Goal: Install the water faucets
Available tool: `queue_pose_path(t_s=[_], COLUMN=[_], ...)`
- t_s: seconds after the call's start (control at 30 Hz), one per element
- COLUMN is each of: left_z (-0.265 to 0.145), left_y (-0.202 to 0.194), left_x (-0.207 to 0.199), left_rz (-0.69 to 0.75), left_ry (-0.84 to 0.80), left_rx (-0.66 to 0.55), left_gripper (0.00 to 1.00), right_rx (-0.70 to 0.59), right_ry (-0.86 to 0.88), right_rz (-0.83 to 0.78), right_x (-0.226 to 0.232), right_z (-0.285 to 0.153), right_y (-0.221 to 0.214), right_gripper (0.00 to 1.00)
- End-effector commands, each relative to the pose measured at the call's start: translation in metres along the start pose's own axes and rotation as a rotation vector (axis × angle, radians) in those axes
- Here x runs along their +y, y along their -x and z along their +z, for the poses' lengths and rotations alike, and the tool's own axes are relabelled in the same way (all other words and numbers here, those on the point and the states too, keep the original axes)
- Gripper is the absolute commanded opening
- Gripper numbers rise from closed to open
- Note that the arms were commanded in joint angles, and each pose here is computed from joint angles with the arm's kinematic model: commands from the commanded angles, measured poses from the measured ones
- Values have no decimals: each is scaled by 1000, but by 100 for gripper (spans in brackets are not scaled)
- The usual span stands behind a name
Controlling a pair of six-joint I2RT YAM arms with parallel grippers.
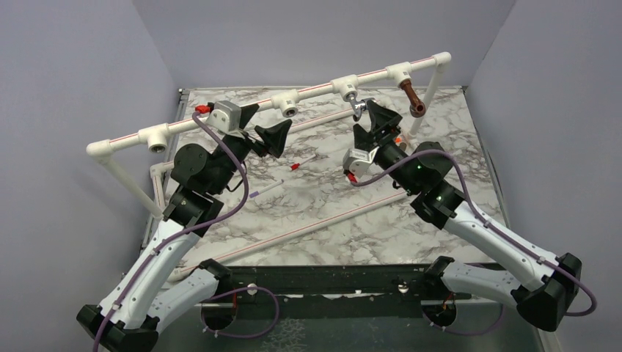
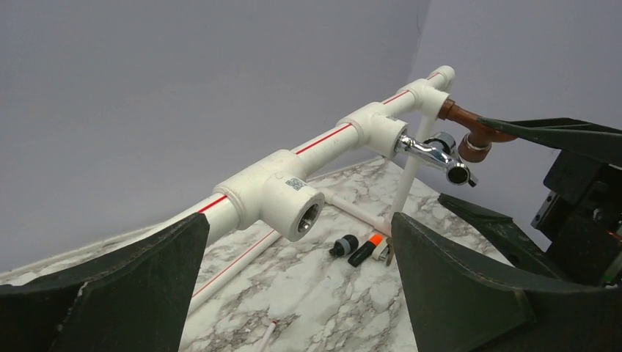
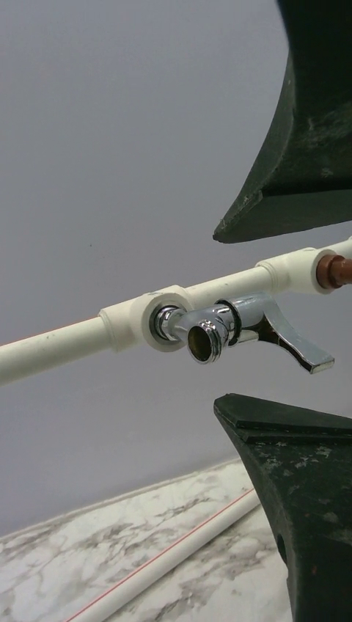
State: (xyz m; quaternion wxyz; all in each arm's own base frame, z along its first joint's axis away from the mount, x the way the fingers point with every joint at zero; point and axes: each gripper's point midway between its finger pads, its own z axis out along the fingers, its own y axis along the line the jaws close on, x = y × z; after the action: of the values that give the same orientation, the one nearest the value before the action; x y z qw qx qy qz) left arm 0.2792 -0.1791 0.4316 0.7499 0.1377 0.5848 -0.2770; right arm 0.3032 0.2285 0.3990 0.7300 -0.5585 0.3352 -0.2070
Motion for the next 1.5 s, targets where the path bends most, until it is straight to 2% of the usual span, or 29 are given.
queue_pose_path(t_s=[0.0,0.37,0.6,0.73,0.87,1.03,1.23,1.47], left_z=[-5,-6,-6,-5,-5,-4,-4,-3], left_y=[13,13,13,11,11,10,8,8], left_x=[-2,-3,-3,-3,-3,-3,-3,-3], left_rz=[3,-1,-2,-3,-4,-5,-6,-9], left_ry=[-3,-8,-9,-8,-9,-10,-9,-12], left_rx=[-50,-59,-58,-55,-53,-51,-48,-44], left_gripper=[95,95,95,95,95,95,95,95], right_rx=[70,141,105,102,111,110,58,-5], right_ry=[-114,-175,-190,-188,-204,-192,-195,-225], right_rz=[-128,-146,-66,-45,-10,67,248,604], right_x=[-20,-21,-18,-14,-14,-6,3,4], right_z=[6,21,25,29,30,33,31,29], right_y=[-11,-25,-20,-21,-24,-25,-18,-7], right_gripper=[77,66,50,46,33,2,1,1])
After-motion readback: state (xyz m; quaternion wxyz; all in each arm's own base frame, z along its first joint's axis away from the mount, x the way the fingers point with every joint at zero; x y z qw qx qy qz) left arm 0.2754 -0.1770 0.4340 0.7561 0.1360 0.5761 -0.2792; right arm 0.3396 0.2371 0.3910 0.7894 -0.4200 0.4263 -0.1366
